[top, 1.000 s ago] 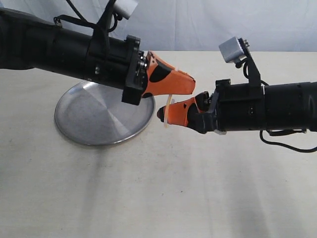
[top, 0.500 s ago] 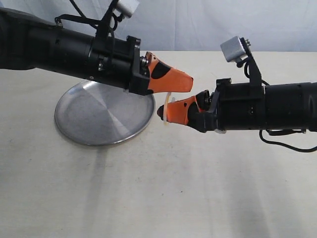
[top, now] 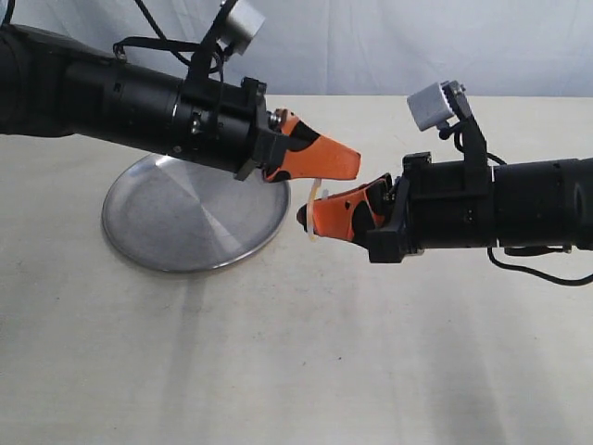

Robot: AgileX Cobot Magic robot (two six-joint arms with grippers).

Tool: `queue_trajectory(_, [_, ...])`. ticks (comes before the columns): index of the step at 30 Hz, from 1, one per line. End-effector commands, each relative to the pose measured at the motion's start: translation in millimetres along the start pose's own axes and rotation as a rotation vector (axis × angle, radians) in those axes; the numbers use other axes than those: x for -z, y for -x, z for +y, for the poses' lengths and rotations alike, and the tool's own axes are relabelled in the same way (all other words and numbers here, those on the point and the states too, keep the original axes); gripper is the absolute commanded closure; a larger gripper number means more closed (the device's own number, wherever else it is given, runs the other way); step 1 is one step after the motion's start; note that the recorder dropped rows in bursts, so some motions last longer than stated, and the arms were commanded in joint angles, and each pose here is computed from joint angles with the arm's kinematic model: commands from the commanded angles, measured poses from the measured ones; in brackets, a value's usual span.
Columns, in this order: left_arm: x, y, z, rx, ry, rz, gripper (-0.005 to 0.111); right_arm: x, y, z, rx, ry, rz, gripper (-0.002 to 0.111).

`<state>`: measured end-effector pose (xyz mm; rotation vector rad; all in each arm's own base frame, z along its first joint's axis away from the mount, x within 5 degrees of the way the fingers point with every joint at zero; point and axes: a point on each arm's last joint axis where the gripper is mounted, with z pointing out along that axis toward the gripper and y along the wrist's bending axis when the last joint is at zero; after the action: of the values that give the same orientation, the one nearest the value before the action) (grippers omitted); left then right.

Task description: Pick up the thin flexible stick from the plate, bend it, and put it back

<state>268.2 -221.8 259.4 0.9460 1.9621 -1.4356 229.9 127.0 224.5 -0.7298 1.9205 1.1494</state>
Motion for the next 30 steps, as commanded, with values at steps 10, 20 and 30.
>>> queue_trajectory(10, [1, 2, 29.9, 0.213, 0.227, -0.068, 0.106, 4, 2, 33, 0.246, 0.289, -0.022, 0.109])
queue_trajectory(20, [-5, -5, 40.0, 0.295, 0.235, -0.049, 0.106, 4, 1, 33, 0.305, 0.291, -0.022, 0.109])
queue_trajectory(30, [-16, -17, 56.1, 0.375, 0.209, -0.038, 0.106, 4, 1, 33, 0.332, 0.291, -0.024, 0.109])
